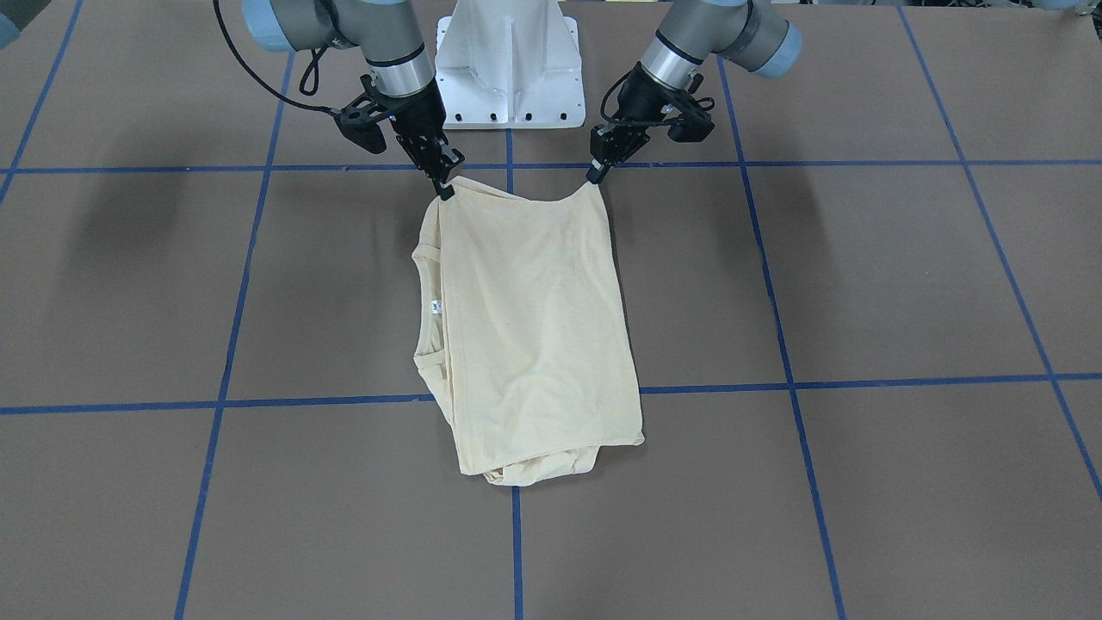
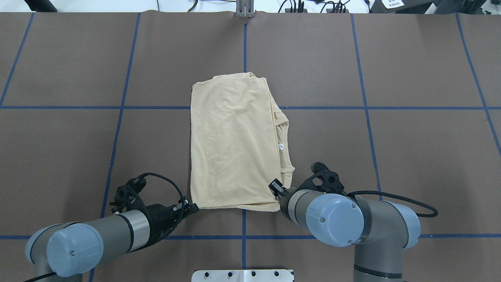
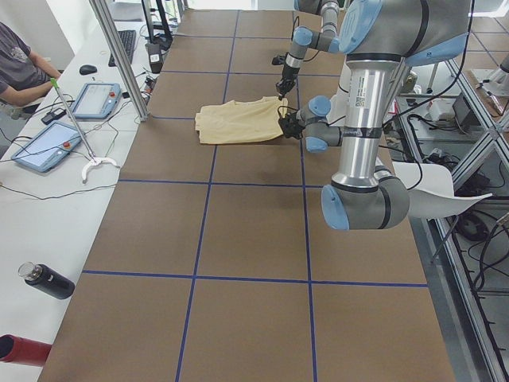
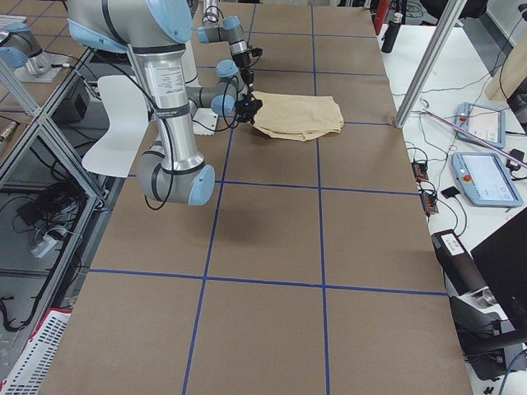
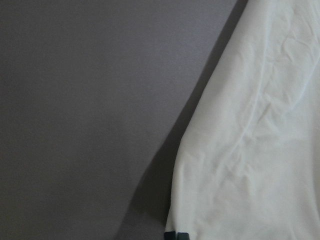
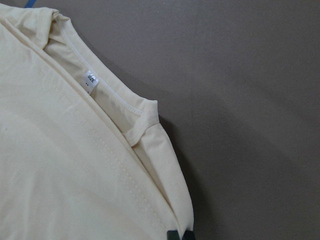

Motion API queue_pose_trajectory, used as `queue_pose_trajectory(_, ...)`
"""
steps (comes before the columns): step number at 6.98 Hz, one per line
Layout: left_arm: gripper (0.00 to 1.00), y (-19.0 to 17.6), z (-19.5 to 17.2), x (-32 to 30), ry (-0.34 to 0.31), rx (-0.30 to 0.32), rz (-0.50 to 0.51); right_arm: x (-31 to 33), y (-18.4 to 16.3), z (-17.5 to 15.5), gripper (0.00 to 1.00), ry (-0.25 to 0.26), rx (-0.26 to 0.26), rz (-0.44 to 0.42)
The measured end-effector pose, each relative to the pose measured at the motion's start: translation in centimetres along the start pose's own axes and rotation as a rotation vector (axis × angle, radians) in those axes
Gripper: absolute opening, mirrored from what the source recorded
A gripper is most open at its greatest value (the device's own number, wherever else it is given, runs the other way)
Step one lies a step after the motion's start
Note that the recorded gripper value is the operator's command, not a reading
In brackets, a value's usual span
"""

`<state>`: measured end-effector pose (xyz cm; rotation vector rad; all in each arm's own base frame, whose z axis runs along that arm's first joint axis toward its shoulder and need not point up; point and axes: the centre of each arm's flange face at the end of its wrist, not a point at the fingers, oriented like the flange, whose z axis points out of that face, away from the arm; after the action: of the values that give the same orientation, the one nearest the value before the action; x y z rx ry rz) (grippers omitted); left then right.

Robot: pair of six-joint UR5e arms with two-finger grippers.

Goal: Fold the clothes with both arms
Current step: 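Lift the near edge with both grippers and fold it away from the robot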

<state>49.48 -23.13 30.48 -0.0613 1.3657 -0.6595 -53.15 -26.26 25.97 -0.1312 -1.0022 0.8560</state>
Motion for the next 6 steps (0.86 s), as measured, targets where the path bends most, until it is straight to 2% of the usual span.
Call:
queue_pose_trajectory(2, 0.00, 1.3, -3.6, 3.4, 0.021, -0.041, -0.006, -0.1, -1.0, -2.0, 0.00, -0.024, -0.011, 0.005)
queue_pose_trajectory(4, 0.00, 0.5, -6.4, 7.1, 0.019, -0.055, -0.006, -1.6, -3.7, -3.5, 0.00, -0.046, -0.008, 0.028)
queue_pose_trajectory(6, 0.00, -2.7, -7.2, 10.4, 0.035, 0.000, 0.045, -4.3, -7.0, -4.6, 0.00, -0.059, -0.010, 0.057)
